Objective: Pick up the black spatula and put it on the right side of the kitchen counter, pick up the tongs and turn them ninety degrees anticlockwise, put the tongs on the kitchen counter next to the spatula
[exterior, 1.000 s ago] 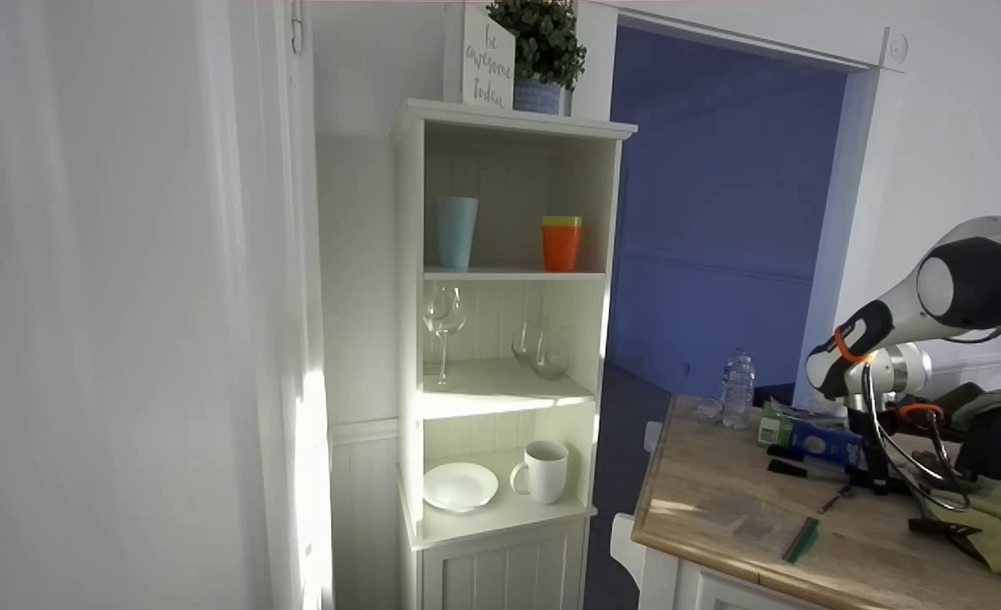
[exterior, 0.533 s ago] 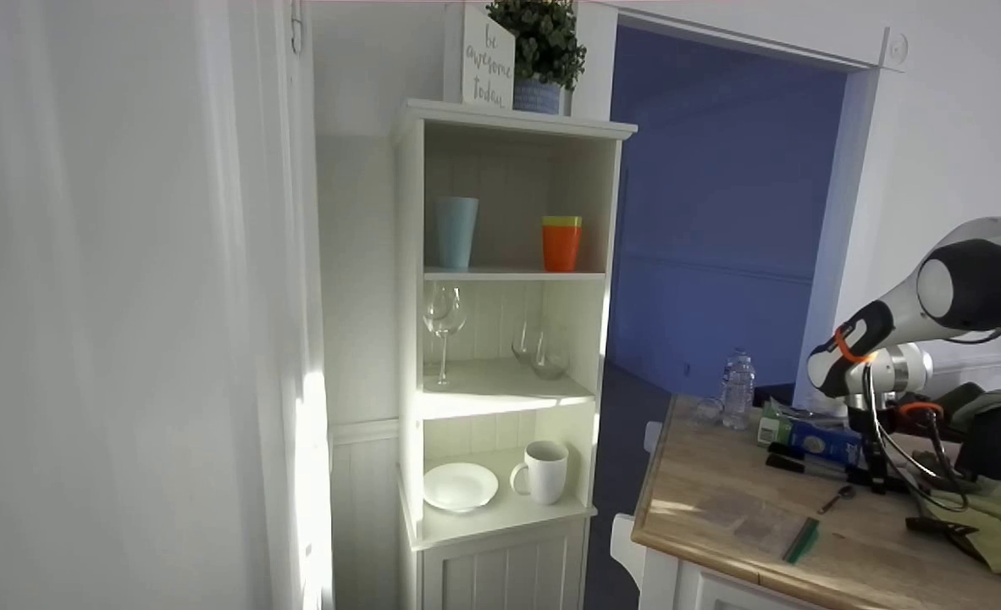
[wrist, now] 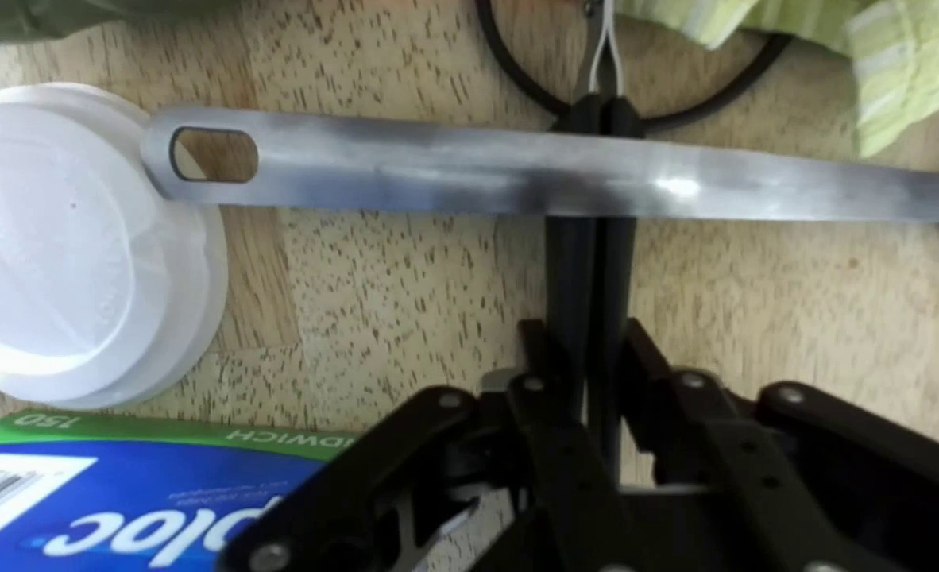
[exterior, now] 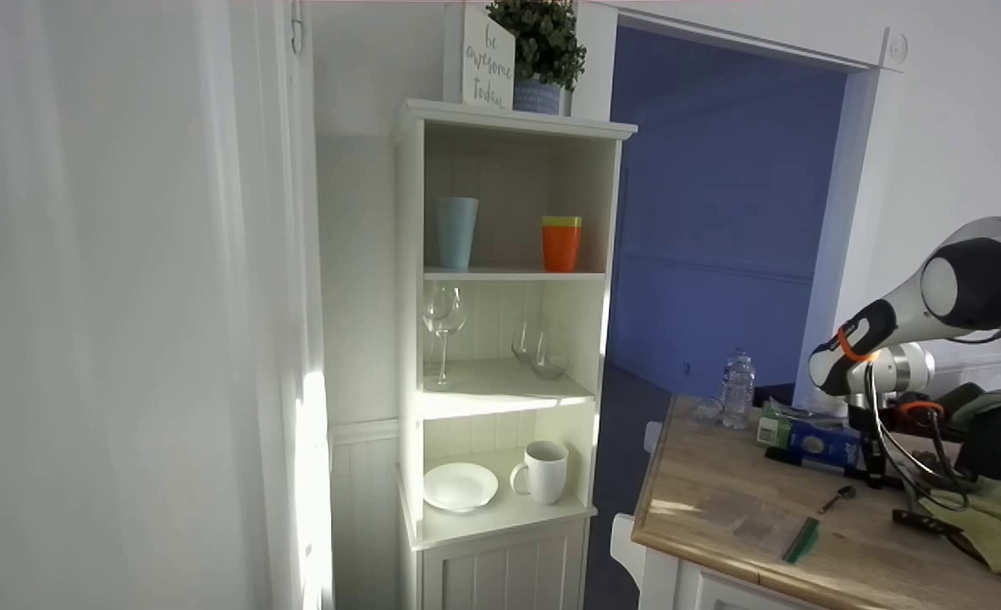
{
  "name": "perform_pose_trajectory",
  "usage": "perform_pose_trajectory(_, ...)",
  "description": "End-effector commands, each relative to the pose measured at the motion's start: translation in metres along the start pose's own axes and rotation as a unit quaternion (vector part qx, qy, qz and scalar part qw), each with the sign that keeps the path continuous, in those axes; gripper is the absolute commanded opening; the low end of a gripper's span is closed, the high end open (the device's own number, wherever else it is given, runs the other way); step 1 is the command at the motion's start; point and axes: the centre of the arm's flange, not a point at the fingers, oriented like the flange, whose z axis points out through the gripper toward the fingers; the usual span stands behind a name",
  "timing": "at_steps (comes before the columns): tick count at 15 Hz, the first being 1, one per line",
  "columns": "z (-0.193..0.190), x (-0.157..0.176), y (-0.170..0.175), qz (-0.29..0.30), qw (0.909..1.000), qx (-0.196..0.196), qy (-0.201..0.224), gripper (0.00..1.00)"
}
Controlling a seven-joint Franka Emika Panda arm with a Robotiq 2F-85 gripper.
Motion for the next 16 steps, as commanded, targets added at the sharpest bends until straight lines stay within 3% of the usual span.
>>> perform_pose_trajectory(1,-0.015,-0.007,-0.011,-0.024,0.9988,-0.014,0.039,0.06)
perform_pose_trajectory(8,-0.029,-0.015,-0.020,-0.075,0.9918,0.019,0.102,0.06)
perform_pose_trajectory(11,-0.035,-0.022,-0.023,-0.090,0.9873,0.013,0.130,0.06)
perform_pose_trajectory(14,-0.042,-0.028,-0.026,-0.105,0.9819,0.021,0.156,0.06)
perform_pose_trajectory(16,-0.047,-0.031,-0.026,-0.099,0.9753,0.024,0.196,0.06)
